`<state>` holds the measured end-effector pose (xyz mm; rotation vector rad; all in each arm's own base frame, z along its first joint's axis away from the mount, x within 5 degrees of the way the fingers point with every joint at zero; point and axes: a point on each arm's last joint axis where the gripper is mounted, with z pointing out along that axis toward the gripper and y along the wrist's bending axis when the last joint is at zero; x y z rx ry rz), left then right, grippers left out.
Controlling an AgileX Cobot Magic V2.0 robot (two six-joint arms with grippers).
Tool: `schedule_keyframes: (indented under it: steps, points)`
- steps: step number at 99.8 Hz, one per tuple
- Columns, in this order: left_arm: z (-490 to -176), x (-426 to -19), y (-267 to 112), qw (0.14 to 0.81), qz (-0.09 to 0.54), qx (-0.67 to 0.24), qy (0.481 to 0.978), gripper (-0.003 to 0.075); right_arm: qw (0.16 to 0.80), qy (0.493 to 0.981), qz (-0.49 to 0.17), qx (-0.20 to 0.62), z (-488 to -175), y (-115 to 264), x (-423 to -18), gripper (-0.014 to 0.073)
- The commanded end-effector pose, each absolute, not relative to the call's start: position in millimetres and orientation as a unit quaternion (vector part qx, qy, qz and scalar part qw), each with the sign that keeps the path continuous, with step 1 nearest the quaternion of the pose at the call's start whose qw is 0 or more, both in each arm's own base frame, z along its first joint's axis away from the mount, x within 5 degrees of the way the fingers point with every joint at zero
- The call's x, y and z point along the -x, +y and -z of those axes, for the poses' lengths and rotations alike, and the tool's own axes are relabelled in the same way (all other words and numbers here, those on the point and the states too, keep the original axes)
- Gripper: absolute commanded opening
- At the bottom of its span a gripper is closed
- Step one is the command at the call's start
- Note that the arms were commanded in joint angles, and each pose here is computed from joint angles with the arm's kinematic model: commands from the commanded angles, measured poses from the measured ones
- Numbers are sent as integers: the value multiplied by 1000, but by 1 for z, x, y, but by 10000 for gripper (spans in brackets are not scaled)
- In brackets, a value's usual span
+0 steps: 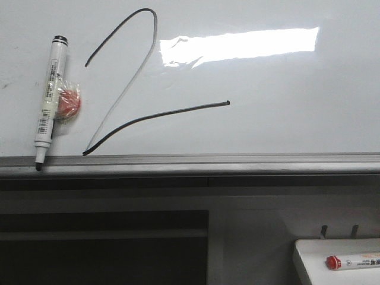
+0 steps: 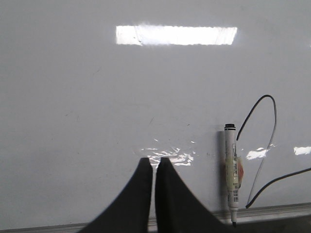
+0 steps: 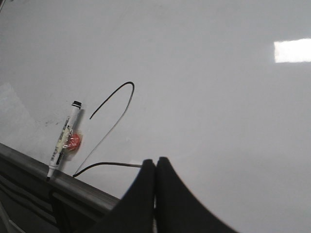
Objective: Write number 2 on whiteboard
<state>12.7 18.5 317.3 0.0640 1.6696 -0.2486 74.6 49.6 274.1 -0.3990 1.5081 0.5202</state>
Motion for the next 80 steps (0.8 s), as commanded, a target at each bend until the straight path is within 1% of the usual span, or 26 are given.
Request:
schedule_keyframes:
  steps: [1, 31, 42, 51, 55, 61, 68, 72, 73, 80]
  points:
    - [-329, -12, 17, 690, 121, -33, 713, -20, 706, 656, -219, 155, -286, 45, -77, -57]
    - [-329, -13, 17, 690, 120, -33, 713, -20, 706, 656, -219, 155, -286, 45, -77, -57]
    - [-321, -17, 14, 687, 117, -39, 716, -20, 706, 656, -219, 155, -286, 45, -77, -57]
    - [-313, -21, 14, 682, 96, -40, 724, -20, 706, 656, -219, 155, -286, 45, -77, -57]
    - [-310, -24, 14, 688, 77, -43, 720, -20, 706, 656, -219, 155, -286, 45, -77, -57]
    - [-305, -27, 11, 694, 71, -44, 715, -20, 706, 656, -219, 155, -286, 45, -77, -57]
    - [-297, -33, 4, 719, 78, -56, 688, -20, 706, 656, -219, 155, -286, 45, -77, -57]
    - [-293, -36, 0, 738, 87, -67, 666, -20, 706, 656, -219, 155, -286, 45, -77, -57]
    - [-292, -36, -3, 751, 91, -75, 650, -20, 706, 656, -219, 155, -286, 45, -77, -57]
    - [-280, -40, -10, 773, 106, -94, 618, -20, 706, 656, -219, 155, -286, 45, -77, -57]
